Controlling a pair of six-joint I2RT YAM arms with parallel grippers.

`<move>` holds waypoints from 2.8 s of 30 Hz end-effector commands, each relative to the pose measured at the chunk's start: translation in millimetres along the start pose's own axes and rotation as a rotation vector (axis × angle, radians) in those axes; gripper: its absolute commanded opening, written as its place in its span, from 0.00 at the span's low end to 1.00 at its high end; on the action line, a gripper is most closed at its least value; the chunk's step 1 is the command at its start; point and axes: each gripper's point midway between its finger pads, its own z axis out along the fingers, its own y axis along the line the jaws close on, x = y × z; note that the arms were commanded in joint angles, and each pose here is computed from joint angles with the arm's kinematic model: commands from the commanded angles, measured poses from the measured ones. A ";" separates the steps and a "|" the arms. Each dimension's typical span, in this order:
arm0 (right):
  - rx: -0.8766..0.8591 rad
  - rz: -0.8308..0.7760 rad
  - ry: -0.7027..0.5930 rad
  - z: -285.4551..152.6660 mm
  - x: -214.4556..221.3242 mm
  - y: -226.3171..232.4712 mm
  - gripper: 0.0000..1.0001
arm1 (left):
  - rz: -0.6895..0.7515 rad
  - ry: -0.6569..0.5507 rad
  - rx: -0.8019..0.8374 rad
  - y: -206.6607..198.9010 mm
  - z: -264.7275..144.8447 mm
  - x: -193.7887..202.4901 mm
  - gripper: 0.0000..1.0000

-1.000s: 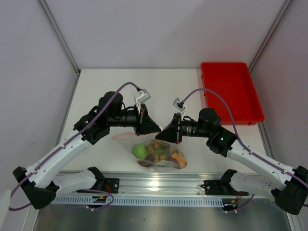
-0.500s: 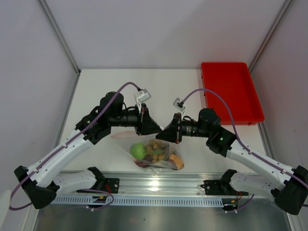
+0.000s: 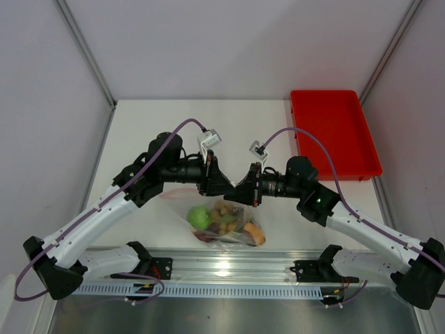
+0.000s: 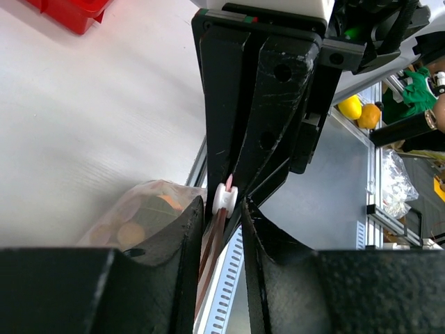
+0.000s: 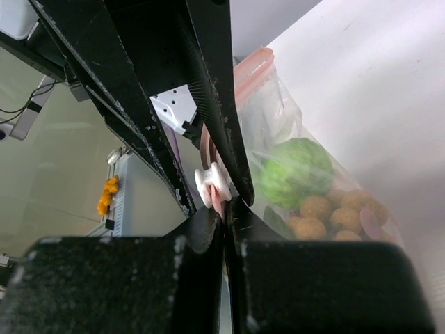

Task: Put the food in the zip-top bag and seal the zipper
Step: Zip the zipper food storage bag at the center of the board.

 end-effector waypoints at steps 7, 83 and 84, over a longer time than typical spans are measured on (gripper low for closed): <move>-0.044 -0.038 -0.045 5.0 -12.0 12.5 0.00 | 0.020 -0.048 0.025 -9.2 -5.7 -16.9 0.20; -0.229 -0.176 0.111 -15.0 0.4 29.2 0.24 | -0.038 -0.012 0.101 -16.2 -14.0 -13.9 0.01; -0.246 -0.163 0.144 -14.2 6.1 28.4 0.23 | -0.039 -0.010 0.102 -16.6 -14.1 -14.1 0.01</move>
